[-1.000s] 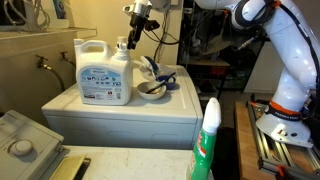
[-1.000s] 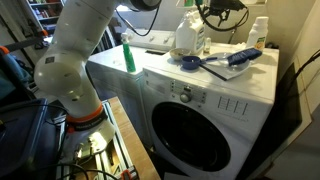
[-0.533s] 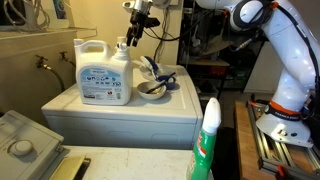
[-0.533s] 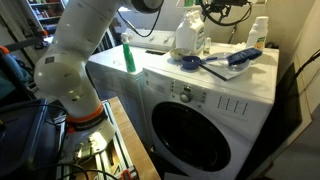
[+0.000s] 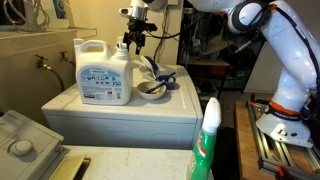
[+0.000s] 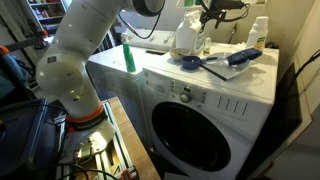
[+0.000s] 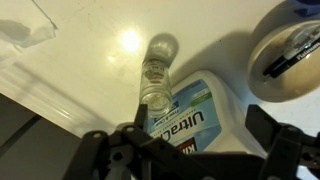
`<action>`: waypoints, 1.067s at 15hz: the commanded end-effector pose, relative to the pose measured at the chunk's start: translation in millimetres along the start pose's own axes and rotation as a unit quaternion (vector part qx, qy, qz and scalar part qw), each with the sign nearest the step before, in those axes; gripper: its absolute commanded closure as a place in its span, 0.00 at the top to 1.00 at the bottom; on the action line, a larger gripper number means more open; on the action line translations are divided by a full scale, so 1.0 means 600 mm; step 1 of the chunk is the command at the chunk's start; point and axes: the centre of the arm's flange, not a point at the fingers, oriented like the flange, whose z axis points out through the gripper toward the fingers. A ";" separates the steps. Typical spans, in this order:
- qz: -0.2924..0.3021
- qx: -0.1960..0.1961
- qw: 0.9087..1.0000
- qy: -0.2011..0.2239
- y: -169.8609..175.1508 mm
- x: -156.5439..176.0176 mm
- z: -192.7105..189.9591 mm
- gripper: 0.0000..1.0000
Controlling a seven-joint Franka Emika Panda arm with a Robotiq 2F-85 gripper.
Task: Pick up the clear container and put it in the blue mug
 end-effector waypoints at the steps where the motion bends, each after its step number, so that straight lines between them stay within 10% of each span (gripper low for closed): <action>1: -0.044 0.000 0.999 0.021 0.020 0.003 0.001 1.00; 16: -0.022 0.002 0.999 0.036 0.004 0.007 -0.005 1.00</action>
